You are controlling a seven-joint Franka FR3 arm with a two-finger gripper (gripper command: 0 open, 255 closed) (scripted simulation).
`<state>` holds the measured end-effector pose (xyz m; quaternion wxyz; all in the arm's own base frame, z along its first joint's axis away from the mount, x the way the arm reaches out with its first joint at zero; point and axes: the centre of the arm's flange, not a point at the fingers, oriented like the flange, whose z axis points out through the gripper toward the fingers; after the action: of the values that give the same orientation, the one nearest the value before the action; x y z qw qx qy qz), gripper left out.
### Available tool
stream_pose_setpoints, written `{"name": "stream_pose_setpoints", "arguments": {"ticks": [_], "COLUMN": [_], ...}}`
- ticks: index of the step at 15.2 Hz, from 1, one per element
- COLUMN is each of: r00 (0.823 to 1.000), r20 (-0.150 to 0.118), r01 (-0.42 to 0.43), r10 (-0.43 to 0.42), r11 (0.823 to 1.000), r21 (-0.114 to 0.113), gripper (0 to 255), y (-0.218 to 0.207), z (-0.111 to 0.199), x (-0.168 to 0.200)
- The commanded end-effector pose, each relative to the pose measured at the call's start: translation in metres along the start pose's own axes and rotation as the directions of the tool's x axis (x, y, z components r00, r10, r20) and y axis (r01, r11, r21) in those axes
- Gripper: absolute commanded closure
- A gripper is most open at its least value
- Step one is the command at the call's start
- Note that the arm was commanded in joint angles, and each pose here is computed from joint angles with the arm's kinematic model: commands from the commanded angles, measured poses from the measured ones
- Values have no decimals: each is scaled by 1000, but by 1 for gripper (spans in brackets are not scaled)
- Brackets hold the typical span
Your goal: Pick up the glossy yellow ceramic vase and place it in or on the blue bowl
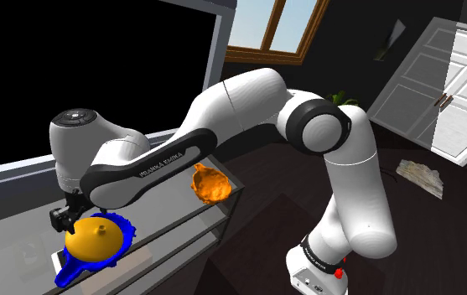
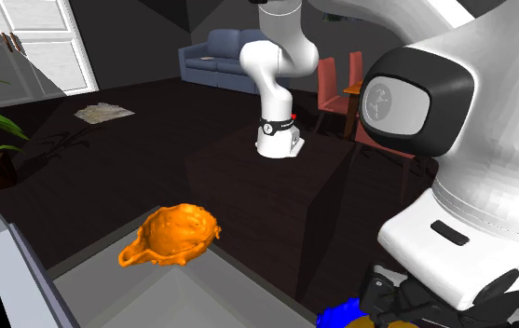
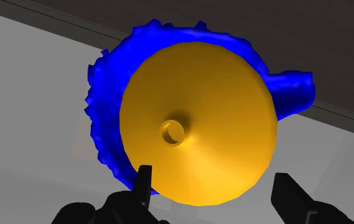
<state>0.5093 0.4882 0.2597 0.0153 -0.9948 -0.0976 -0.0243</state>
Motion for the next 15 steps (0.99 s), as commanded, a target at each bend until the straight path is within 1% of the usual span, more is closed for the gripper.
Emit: {"name": "stream_pose_setpoints", "arguments": {"ticks": [1, 3, 7, 15], "r00": [1000, 1000, 1000, 1000], "r20": [0, 0, 0, 0], "r01": [0, 0, 0, 0], "r10": [0, 0, 0, 0], "r11": [1000, 1000, 1000, 1000], "r21": [0, 0, 0, 0], "gripper": [0, 0, 0, 0], "y": [0, 0, 0, 0], "z": [0, 0, -50, -50], "x": [0, 0, 0, 0]}}
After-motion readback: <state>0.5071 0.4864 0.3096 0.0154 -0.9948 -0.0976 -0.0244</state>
